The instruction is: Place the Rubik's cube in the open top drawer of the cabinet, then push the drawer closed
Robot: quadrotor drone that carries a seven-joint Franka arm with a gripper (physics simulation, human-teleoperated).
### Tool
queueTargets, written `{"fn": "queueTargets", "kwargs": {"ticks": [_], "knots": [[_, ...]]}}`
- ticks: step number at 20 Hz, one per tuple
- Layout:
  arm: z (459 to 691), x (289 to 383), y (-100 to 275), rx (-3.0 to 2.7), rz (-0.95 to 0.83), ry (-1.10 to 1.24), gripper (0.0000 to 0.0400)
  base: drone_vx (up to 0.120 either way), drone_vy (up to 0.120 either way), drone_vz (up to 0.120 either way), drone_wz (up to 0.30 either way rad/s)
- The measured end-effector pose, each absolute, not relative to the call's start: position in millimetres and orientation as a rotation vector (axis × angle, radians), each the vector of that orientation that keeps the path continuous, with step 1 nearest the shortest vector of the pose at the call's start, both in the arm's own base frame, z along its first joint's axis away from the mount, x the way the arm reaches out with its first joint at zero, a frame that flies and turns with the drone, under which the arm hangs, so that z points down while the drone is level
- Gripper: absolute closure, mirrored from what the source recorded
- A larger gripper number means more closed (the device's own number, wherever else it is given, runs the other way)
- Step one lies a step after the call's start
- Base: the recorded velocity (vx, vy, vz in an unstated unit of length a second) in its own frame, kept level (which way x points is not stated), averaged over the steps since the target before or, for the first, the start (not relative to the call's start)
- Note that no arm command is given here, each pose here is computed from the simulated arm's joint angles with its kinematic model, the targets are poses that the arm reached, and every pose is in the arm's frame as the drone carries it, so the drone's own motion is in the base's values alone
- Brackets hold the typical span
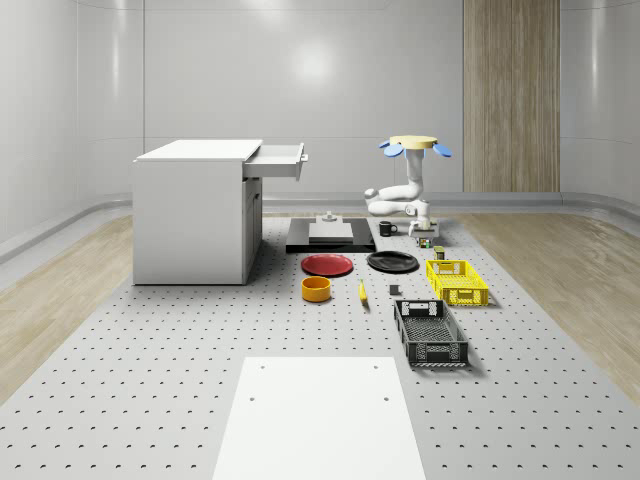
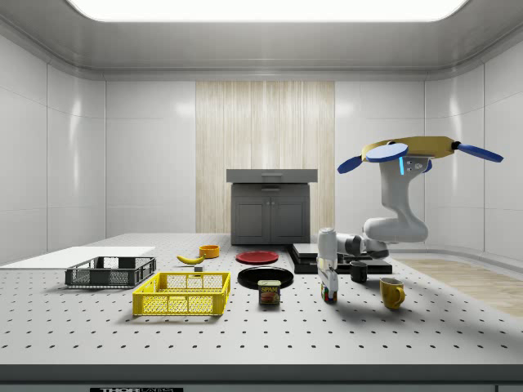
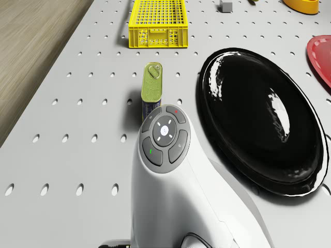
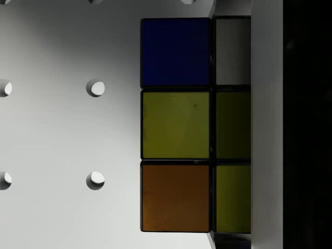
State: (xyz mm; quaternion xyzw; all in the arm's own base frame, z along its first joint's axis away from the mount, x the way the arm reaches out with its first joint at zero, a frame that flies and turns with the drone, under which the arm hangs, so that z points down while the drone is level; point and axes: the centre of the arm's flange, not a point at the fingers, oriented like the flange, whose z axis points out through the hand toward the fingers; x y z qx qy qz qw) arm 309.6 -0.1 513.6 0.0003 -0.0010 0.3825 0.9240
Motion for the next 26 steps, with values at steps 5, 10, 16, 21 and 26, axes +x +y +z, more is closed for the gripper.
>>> {"fn": "queueTargets", "kwargs": {"ticks": [5,10,16,21,26], "knots": [[514.4,310.4,-0.1,0.001,0.785,-0.002,0.0064,0.000,0.000,0.000,0.000],[506.8,310.6,-0.1,0.001,0.785,-0.002,0.0072,0.000,0.000,0.000,0.000],[483.0,310.7,0.0,0.001,0.785,-0.002,0.0074,0.000,0.000,0.060,0.000],[470.1,310.7,-0.1,0.001,0.785,-0.002,0.0075,0.104,-0.096,0.120,0.000],[465.1,310.7,-0.1,0.001,0.785,-0.002,0.0075,0.120,-0.120,0.120,0.000]]}}
